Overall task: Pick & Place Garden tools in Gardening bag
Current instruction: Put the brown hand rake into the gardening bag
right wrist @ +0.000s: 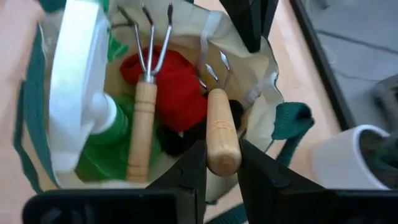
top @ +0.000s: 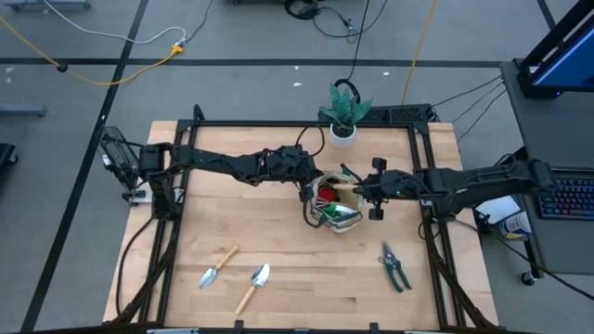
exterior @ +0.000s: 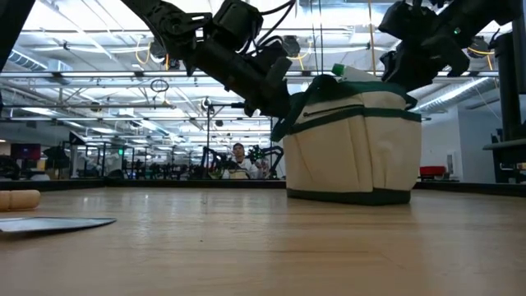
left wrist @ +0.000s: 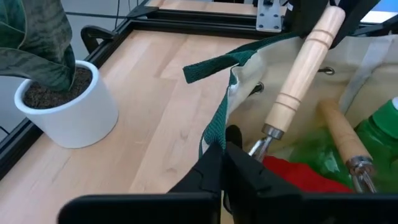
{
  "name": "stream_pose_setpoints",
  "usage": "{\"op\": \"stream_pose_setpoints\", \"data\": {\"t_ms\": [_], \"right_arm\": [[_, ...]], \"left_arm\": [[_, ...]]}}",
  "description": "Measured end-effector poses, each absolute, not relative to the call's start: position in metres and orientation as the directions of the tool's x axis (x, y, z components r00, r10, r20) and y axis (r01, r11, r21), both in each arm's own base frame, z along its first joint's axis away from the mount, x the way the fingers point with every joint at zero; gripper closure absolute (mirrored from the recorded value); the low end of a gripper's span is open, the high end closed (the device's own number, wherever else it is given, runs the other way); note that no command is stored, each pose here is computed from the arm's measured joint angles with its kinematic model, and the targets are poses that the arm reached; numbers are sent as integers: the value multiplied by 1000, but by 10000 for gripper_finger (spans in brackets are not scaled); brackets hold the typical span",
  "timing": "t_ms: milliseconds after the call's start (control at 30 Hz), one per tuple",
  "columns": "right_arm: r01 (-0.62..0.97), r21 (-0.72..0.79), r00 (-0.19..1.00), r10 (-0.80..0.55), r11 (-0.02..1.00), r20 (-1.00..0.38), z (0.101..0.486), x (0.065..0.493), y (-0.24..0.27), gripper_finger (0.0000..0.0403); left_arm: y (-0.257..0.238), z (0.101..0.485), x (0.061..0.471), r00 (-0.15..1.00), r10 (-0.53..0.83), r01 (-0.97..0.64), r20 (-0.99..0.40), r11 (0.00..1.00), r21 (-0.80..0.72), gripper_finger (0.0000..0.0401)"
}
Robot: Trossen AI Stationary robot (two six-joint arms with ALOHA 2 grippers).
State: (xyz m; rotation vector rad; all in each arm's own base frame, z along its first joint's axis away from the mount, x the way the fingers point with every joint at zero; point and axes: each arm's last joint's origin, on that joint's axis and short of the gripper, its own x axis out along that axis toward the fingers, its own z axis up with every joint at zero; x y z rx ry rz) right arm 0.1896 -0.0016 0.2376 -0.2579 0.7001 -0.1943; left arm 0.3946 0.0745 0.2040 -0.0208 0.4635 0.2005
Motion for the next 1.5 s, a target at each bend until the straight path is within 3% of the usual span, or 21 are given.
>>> {"op": "stream_pose_setpoints", "data": {"t_ms": [400,667,900,1033,1500], "right_arm": [[53,-486,744,-359,872,-564,236,192,19,343],[-30,-639,704,-438,768,-559,222,203,32,335],[-131,-693,669,-453,709,-589,208,210,39,331],[-147,-699,667,-452,700,-592,205,211,41,334],[-146,-640,708,-373,754,-600,208,214,44,230]], "left_arm": [[77,205,394,848,298,-340,-439,940,-18,391],[76,205,394,848,298,-345,-438,938,-30,395],[76,205,394,848,299,-345,-437,938,-28,376],[76,205,394,849,298,-343,-437,939,-26,391],[77,206,394,849,300,-339,-434,941,-13,379]]}}
